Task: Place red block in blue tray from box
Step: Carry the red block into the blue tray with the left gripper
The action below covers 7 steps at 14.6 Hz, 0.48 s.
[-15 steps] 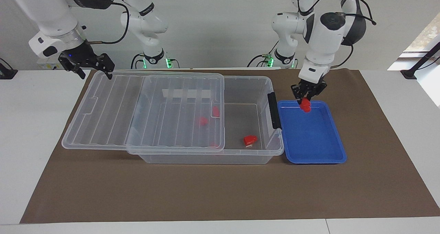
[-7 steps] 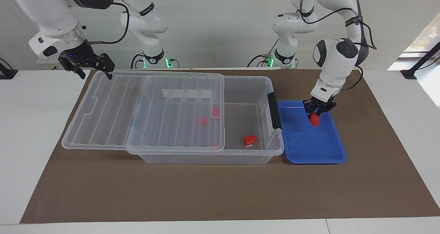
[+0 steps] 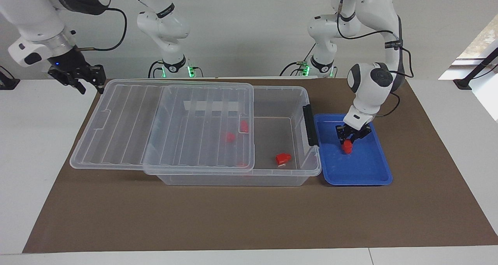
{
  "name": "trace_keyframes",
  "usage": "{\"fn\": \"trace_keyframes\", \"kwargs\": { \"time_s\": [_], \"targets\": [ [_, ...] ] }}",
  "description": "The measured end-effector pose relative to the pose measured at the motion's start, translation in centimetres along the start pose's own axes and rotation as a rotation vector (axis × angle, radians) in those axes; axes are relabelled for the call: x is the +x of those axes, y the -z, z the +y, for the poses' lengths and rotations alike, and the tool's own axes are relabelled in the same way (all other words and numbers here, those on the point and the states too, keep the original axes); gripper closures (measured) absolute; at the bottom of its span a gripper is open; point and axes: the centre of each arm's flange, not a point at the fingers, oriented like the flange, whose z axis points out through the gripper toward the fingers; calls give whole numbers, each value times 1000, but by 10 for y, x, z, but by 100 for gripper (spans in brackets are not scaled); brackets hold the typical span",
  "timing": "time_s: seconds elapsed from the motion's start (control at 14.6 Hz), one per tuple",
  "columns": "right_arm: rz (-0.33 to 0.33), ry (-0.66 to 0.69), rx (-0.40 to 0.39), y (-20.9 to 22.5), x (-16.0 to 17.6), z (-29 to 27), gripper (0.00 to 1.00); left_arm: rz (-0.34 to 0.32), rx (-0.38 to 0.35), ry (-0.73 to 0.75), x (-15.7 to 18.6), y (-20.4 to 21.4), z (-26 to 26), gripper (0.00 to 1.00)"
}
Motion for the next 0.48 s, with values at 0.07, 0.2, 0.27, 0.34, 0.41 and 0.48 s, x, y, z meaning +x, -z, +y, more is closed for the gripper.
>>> {"fn": "trace_keyframes", "kwargs": {
  "time_s": [0.07,0.2,0.27,0.34,0.41,0.48],
  "targets": [
    [22,29,-8,-10,-7,27,64,0,0,0,1,2,0,36],
    [59,43,-26,-30,-17,59,87,-18,3,0,8,19,0,15],
    [68,32,-31,-41,-20,68,96,-35,6,0,14,35,0,4],
    [67,21,-31,-50,-22,73,99,-48,8,0,21,54,1,0],
    [64,9,-29,-59,-24,79,99,-51,10,1,29,76,1,0],
    [58,-2,-26,-66,-26,85,99,-46,12,1,37,100,1,0]
  ]
}}
